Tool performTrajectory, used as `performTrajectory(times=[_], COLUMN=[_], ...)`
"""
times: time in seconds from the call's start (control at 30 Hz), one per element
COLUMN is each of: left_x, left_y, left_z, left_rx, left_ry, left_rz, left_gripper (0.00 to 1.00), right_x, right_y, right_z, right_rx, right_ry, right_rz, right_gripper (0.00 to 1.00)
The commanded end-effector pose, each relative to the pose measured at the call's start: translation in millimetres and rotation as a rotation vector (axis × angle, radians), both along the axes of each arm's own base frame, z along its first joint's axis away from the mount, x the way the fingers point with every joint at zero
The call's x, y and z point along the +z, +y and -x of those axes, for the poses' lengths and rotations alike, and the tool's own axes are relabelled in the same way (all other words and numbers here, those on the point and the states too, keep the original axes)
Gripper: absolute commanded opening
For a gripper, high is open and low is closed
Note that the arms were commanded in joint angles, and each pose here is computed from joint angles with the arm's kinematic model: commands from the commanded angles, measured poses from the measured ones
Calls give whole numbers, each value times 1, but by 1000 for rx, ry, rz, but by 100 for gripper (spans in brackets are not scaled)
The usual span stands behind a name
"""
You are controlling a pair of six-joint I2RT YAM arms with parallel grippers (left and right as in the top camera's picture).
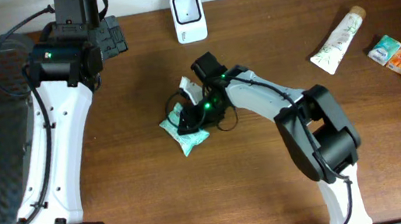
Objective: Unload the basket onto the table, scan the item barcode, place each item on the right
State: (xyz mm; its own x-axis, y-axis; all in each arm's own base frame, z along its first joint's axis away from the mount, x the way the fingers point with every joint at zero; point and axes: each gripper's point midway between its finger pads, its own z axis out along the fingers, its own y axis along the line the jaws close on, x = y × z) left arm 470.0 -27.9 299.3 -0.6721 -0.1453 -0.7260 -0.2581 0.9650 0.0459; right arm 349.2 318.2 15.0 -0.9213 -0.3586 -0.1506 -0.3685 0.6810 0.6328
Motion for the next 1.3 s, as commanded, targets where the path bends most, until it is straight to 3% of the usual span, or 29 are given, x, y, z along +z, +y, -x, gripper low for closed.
performTrajectory(times=[0.0,0.07,0.17,0.23,0.4,0.53,0.67,0.73,0.87,0.97,1.03,1.17,1.27], left_x=[2,2,2,2,2,2,2,2,2,2,2,2,2], left_y=[3,3,3,3,3,2,3,3,3,3,3,2,2], left_z=[0,0,0,0,0,0,0,0,0,0,0,0,0], left_rx=[1,1,1,1,1,-1,0,1,1,1,1,-1,-1], left_ry=[-3,-3,-3,-3,-3,-3,-3,-3,-3,-3,-3,-3,-3], left_rz=[-12,-13,-13,-13,-13,-12,-12,-12,-12,-12,-12,-12,-12], left_gripper=[99,99,99,99,99,99,99,99,99,99,99,99,99], right_x=[-19,-15,37,53,65,43,21,7,6,33,65,73,63], right_y=[8,8,-26,-96,-221,-252,-242,-212,-167,-143,-143,-174,-185], right_z=[14,11,-38,-58,-56,-30,-18,-9,3,-8,-27,-38,-26], right_rx=[42,24,-101,-221,-412,-395,-380,-369,-303,-305,-340,-320,-162], right_ry=[13,16,-132,-260,-379,-333,-268,-174,-142,-139,-162,-71,43], right_rz=[36,32,100,431,1102,1279,1204,1035,911,819,783,678,358], right_gripper=[4,4,4,4,4,4,12,36,50,61,95,99,97])
